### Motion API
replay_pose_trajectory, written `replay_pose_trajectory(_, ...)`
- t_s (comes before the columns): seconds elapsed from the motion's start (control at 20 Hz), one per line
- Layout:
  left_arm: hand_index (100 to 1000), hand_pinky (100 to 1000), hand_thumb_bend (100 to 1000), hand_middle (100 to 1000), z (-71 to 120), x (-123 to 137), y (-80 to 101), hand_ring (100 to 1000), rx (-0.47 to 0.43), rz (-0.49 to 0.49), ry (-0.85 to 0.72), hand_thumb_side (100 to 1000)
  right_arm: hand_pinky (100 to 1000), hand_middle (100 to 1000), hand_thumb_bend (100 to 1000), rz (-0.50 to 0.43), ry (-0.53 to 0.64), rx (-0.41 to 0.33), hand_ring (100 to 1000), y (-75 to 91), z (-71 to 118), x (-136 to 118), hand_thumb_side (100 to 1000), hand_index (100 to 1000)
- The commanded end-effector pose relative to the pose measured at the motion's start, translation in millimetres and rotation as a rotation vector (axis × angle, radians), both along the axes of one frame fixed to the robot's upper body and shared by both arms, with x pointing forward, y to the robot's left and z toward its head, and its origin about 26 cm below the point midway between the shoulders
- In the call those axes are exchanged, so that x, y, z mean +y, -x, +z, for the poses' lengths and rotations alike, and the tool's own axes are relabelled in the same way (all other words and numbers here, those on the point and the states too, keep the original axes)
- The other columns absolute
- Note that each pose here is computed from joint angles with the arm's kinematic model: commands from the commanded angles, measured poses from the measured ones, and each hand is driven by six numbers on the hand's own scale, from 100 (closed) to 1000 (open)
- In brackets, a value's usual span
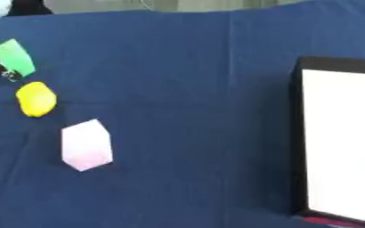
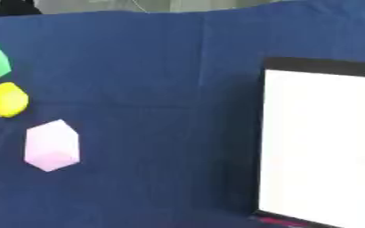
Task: Pick up the objects with one hand, pass them to the other hand, and then place them into the box on the other side of the table.
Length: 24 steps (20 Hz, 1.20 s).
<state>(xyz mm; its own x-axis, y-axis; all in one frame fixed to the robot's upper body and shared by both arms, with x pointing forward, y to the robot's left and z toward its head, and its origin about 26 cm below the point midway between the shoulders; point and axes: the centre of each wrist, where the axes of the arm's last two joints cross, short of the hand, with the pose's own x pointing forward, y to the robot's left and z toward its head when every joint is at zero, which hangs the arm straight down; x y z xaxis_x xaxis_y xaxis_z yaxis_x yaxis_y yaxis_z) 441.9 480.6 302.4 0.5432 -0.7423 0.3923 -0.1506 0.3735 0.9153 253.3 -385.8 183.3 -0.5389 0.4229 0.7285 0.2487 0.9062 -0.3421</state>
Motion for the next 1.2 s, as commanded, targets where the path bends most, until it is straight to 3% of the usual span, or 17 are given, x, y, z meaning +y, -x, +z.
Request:
replay_pose_trajectory(0.05,782,875,687,744,17.9,14.7,11.6,830,-0.023,0.032,-0.024,100,866,711,100,0.003,0.029,-0.017,904,1.7,7.0,0.3,399,976)
replay_pose_trajectory(0.6,794,877,691,745,21.3,14.2,11.5,827,-0.068,0.069,-0.037,100,868,711,100,0.004,0.038,-0.008,905,1.9,5.4,0.8,405,977)
replay_pose_trajectory(1.2,782,870,676,740,12.9,14.1,9.0,826,-0.024,0.06,-0.006,100,869,712,100,0.003,0.038,-0.009,906,1.7,5.4,1.1,415,978)
